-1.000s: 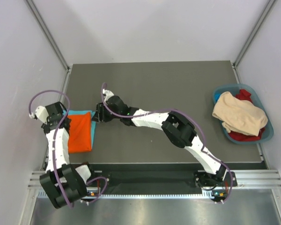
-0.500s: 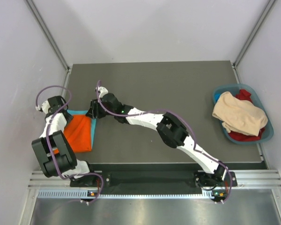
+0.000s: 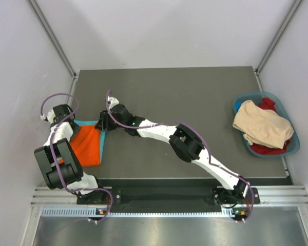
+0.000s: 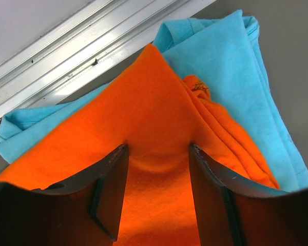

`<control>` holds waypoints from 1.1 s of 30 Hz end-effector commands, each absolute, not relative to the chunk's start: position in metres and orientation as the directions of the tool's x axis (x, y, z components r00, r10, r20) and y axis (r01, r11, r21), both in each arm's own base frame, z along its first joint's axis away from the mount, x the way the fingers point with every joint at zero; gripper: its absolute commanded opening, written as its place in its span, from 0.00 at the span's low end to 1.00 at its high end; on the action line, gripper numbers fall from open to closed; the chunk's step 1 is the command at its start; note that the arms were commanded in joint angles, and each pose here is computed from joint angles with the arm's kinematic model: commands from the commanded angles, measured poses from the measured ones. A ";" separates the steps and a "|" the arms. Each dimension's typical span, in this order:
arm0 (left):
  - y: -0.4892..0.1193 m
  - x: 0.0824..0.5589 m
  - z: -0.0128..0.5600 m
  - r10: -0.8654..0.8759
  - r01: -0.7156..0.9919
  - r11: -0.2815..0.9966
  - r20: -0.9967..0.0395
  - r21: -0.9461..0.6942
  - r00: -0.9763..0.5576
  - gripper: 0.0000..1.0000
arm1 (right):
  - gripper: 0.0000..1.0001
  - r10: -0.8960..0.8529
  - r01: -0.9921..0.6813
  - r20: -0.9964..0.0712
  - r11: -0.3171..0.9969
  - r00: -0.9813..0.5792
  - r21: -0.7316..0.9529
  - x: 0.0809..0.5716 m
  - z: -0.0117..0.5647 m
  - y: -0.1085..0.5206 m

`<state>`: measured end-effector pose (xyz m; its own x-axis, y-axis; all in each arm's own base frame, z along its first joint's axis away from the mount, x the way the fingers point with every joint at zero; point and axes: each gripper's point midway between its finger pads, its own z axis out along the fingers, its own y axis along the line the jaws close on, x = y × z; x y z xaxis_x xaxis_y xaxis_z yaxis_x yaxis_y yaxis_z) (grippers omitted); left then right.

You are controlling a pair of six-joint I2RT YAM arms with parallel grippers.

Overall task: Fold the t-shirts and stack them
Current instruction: Neatly place the folded tshirt to the corner

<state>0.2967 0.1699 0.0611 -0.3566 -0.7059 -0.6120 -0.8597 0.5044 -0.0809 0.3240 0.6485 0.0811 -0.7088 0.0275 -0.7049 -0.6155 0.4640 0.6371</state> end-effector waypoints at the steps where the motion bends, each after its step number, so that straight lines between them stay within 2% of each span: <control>1: 0.179 0.313 0.080 -0.677 -0.847 0.515 -0.668 -0.130 -0.309 0.55 | 0.47 0.102 -0.628 -0.720 0.416 -0.686 0.658 0.330 0.107 0.661; 4: 0.180 0.313 0.082 -0.669 -0.845 0.518 -0.678 -0.131 -0.305 0.55 | 0.36 0.116 -0.635 -0.720 0.392 -0.684 0.666 0.331 0.109 0.664; 7: 0.181 0.313 0.082 -0.665 -0.845 0.518 -0.684 -0.132 -0.300 0.55 | 0.13 0.123 -0.648 -0.727 0.370 -0.676 0.666 0.331 0.117 0.665; 8: 0.182 0.313 0.082 -0.663 -0.846 0.516 -0.687 -0.133 -0.296 0.55 | 0.00 0.123 -0.654 -0.734 0.373 -0.668 0.658 0.332 0.120 0.663; 18: 0.185 0.324 0.090 -0.640 -0.831 0.528 -0.724 -0.172 -0.257 0.55 | 0.00 0.187 -0.695 -0.811 0.433 -0.554 0.574 0.338 0.164 0.631; 33: 0.186 0.355 0.090 -0.609 -0.787 0.583 -0.751 -0.204 -0.256 0.55 | 0.00 0.180 -0.672 -0.824 0.498 -0.538 0.548 0.354 0.149 0.629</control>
